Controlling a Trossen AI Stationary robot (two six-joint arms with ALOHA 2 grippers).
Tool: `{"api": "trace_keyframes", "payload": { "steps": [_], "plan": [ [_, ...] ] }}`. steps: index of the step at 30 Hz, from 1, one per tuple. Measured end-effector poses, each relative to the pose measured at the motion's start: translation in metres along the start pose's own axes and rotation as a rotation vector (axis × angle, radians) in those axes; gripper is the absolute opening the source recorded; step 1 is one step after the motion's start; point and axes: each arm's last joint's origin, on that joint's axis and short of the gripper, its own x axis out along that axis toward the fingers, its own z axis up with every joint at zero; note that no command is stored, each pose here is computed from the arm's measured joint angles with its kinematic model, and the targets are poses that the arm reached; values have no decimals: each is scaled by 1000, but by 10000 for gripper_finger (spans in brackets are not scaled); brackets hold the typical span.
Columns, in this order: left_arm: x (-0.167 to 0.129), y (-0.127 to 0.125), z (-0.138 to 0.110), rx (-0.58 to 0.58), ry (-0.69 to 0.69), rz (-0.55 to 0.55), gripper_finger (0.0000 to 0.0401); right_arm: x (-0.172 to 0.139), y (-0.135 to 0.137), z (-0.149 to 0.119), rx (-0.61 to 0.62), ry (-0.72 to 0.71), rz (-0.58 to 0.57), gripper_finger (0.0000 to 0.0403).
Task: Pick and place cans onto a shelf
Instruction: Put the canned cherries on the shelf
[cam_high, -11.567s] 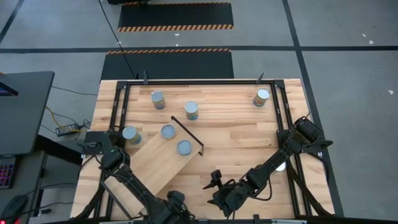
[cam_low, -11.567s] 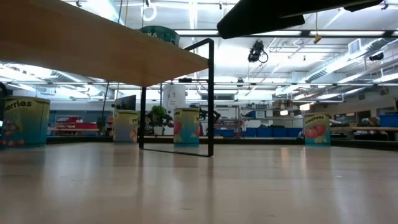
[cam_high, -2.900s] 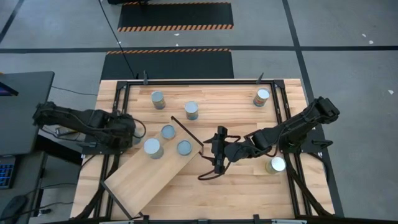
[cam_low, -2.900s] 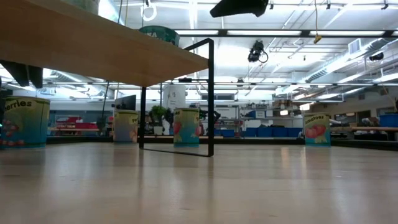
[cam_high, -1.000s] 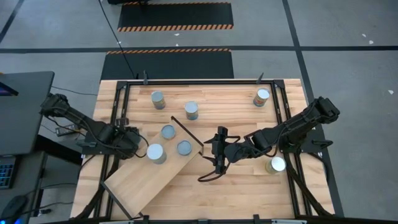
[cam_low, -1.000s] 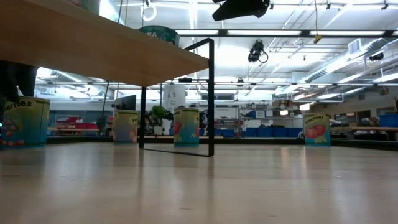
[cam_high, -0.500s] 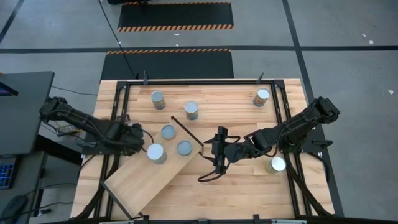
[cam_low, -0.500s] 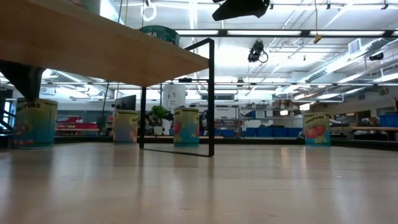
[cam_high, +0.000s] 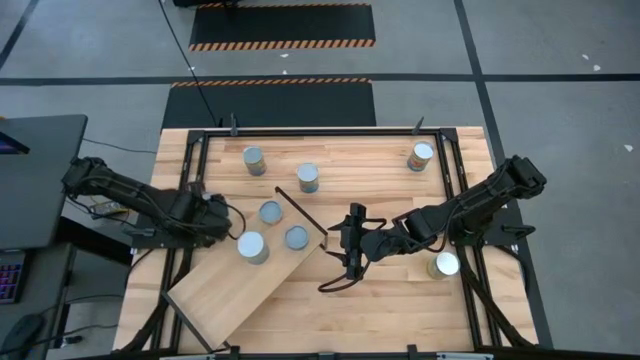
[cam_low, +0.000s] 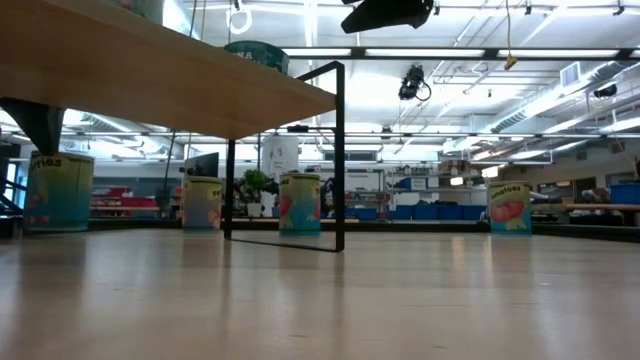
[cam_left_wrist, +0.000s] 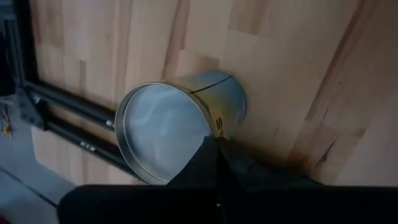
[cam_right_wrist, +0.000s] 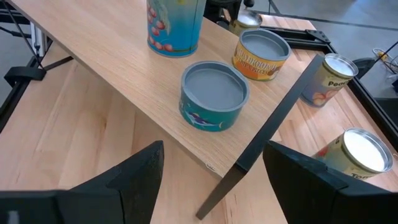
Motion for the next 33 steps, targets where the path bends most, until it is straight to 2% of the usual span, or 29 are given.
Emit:
{"api": "trace_keyframes", "payload": {
  "steps": [8, 15, 22, 29, 33],
  "plan": [
    [-25, 15, -4, -66, -65, -26, 1, 0, -1, 1, 3, -4, -1, 280],
    [-62, 32, 3, -119, -133, -70, 0, 1, -2, 1, 2, -8, -8, 280],
    [-99, 55, 10, -114, -261, -126, 0, 1, -6, 4, -2, -29, -17, 280],
    [-128, 75, 10, -99, -359, -159, 0, -16, -13, 14, 24, -77, -11, 280],
    [-139, 78, 16, -59, -377, -209, 0, -25, -17, 19, 25, -104, -8, 280]
  ]
}}
